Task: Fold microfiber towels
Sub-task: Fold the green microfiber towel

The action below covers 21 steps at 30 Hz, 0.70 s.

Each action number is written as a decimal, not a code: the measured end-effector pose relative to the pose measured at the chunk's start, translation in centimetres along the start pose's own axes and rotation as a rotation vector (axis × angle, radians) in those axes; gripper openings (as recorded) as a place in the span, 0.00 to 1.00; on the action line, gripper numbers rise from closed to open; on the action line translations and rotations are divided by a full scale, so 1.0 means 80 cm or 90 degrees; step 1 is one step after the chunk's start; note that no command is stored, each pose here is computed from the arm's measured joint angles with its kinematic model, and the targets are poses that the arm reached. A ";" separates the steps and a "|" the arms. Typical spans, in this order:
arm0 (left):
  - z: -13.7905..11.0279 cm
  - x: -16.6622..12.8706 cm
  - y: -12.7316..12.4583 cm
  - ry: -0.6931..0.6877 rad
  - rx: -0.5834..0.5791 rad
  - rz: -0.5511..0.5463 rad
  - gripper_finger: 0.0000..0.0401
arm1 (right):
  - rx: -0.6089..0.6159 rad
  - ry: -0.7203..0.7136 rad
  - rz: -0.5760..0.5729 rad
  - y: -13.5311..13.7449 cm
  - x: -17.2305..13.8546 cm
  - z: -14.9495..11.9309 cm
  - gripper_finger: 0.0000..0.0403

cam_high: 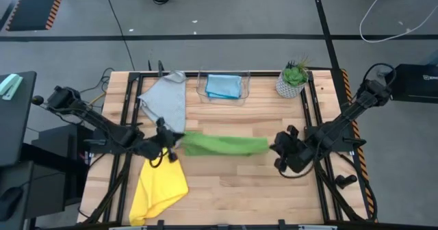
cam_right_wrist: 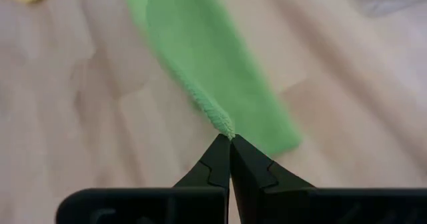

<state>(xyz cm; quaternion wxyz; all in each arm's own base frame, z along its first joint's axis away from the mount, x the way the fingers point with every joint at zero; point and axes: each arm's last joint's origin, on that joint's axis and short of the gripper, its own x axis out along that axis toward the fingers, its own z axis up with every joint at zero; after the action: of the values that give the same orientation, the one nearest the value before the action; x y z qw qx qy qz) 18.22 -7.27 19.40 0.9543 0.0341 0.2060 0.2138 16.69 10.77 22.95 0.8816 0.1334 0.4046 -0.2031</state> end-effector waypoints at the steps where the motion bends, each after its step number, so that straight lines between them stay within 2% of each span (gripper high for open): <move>1: 0.002 0.005 0.006 -0.001 0.003 0.031 0.01 | 0.000 -0.009 -0.020 -0.004 0.003 0.004 0.03; 6: 0.006 0.032 0.041 0.025 0.010 0.142 0.01 | -0.005 -0.003 -0.125 -0.034 0.023 0.028 0.03; 10: 0.008 0.047 0.066 0.048 0.000 0.202 0.02 | -0.021 0.000 -0.192 -0.059 0.037 0.048 0.03; 13: 0.008 0.055 0.078 0.062 -0.023 0.206 0.08 | -0.005 0.009 -0.229 -0.076 0.045 0.060 0.07; 16: 0.007 0.058 0.082 0.074 -0.034 0.182 0.16 | 0.007 0.016 -0.247 -0.087 0.048 0.066 0.16; 21: 0.007 0.055 0.074 0.075 -0.025 0.141 0.33 | 0.029 0.016 -0.214 -0.088 0.041 0.066 0.34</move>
<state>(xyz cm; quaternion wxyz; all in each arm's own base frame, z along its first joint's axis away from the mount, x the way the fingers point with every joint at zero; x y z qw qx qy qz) 19.74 -0.05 19.14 0.9116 0.0252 0.2525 0.3235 18.85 1.61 23.31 0.8270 0.0860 0.4274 -0.3549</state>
